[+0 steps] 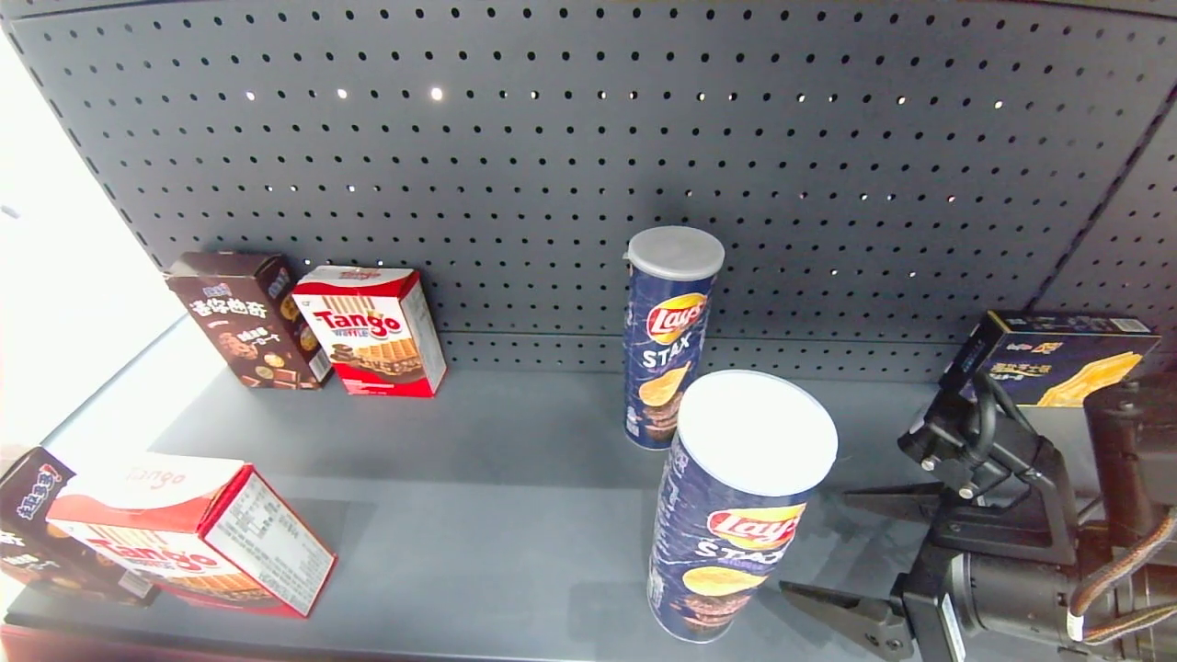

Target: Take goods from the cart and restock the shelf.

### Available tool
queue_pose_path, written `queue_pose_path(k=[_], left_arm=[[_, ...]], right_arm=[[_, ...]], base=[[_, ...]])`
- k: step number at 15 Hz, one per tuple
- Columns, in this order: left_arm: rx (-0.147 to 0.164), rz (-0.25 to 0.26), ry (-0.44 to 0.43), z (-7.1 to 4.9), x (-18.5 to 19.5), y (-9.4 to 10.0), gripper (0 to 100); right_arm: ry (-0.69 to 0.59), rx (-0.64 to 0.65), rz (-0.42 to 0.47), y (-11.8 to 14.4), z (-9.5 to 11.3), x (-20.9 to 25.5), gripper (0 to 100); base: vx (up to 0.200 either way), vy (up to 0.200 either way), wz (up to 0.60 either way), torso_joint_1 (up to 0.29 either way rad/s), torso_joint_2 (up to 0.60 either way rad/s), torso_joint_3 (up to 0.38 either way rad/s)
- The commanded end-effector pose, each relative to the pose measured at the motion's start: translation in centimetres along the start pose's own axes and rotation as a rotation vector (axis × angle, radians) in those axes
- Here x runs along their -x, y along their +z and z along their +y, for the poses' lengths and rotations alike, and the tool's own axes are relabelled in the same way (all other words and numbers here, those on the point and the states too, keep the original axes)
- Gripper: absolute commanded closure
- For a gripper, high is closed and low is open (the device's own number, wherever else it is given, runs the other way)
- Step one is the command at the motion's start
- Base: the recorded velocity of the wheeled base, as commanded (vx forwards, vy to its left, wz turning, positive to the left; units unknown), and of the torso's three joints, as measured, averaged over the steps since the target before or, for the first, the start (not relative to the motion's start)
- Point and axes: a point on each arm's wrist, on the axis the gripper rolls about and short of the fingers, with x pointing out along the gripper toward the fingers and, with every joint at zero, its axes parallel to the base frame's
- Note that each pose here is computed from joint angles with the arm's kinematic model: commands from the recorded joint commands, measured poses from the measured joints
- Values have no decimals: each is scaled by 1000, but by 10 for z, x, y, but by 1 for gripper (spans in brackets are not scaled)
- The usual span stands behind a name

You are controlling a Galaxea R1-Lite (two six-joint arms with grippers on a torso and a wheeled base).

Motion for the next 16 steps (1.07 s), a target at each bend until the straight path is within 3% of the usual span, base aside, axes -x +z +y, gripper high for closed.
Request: queue_pose_path(k=[1, 12, 16], left_arm=[[-1, 2, 0, 0, 0, 0, 0], [1, 2, 1, 0, 0, 0, 0], [1, 2, 0, 0, 0, 0, 0]], right_arm=[[-3, 2, -15, 5, -1, 0, 0], [53, 74, 6, 6, 10, -11, 0], [23, 55, 6, 0, 4, -4, 0]], base=[[0, 0, 0, 0, 0, 0], [0, 0, 0, 0, 0, 0], [0, 0, 0, 0, 0, 0]])
